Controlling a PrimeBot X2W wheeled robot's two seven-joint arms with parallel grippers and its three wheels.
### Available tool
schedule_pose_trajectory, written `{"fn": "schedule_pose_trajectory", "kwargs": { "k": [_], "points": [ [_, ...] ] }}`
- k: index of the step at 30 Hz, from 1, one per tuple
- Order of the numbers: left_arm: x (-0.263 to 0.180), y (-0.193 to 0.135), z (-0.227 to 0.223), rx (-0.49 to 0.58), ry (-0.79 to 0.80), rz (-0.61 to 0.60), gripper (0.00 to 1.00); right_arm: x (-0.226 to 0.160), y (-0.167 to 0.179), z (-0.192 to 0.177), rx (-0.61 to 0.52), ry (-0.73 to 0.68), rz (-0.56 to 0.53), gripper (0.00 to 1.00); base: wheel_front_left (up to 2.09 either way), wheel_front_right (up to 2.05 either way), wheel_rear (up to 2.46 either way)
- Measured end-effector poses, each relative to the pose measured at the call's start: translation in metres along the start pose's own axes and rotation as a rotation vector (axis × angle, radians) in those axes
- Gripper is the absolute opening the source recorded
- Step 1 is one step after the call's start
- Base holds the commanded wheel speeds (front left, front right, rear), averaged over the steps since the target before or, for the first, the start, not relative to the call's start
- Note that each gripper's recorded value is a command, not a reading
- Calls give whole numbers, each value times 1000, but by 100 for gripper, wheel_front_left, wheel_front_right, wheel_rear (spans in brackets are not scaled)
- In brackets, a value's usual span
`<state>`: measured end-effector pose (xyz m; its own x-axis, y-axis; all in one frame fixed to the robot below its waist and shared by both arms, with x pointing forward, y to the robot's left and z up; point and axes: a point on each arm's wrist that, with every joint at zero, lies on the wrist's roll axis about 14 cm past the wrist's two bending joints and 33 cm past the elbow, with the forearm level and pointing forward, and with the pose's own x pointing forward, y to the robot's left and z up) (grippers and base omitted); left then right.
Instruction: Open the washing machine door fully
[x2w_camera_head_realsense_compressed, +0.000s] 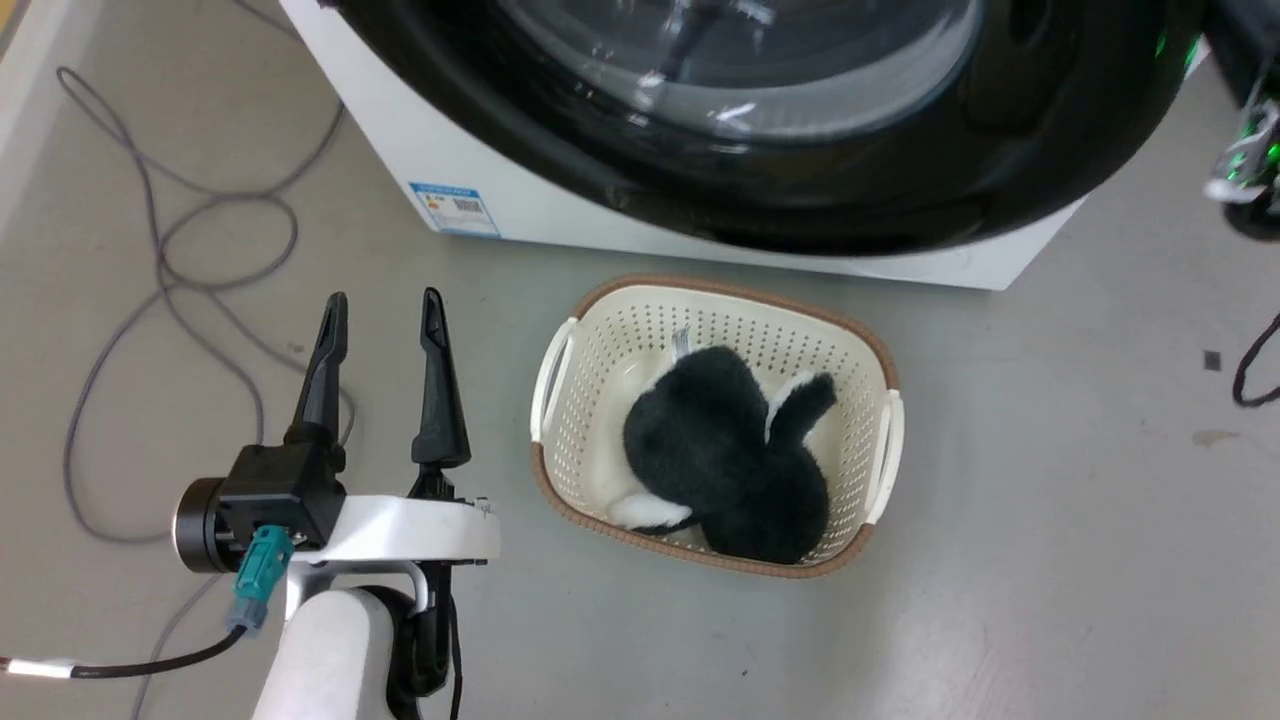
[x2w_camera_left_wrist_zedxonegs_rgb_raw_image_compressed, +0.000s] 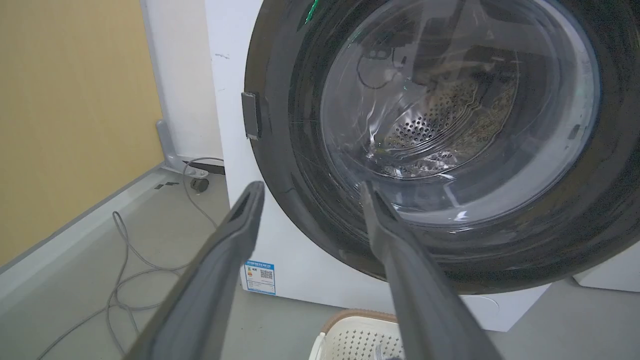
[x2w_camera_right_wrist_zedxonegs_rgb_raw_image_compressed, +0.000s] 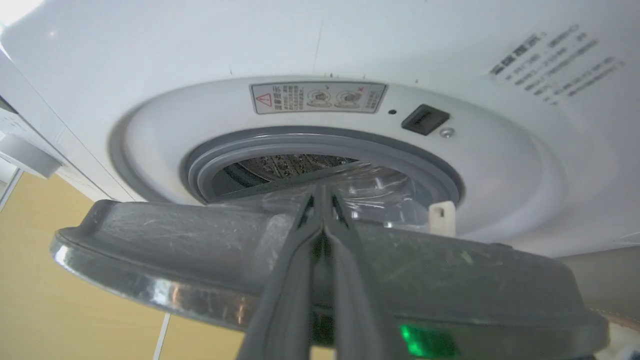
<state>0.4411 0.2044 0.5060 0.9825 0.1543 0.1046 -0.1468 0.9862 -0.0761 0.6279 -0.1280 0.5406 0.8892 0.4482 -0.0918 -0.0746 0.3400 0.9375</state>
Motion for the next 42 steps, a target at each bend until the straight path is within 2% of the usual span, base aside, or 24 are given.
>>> {"fn": "schedule_pose_trajectory", "kwargs": {
  "k": [8,31,42],
  "points": [
    [-2,-5,7,-10,-15,-13,100,-19,0,-29,7,106,12,0,0,0,0],
    [-23,-6,22,-13,-38,-35,100,-92,32,-177,68,502,157,0,0,0,0],
    [-40,2,30,-13,-47,-22,100,-126,52,-236,88,658,222,0,0,0,0]
  ]
}}
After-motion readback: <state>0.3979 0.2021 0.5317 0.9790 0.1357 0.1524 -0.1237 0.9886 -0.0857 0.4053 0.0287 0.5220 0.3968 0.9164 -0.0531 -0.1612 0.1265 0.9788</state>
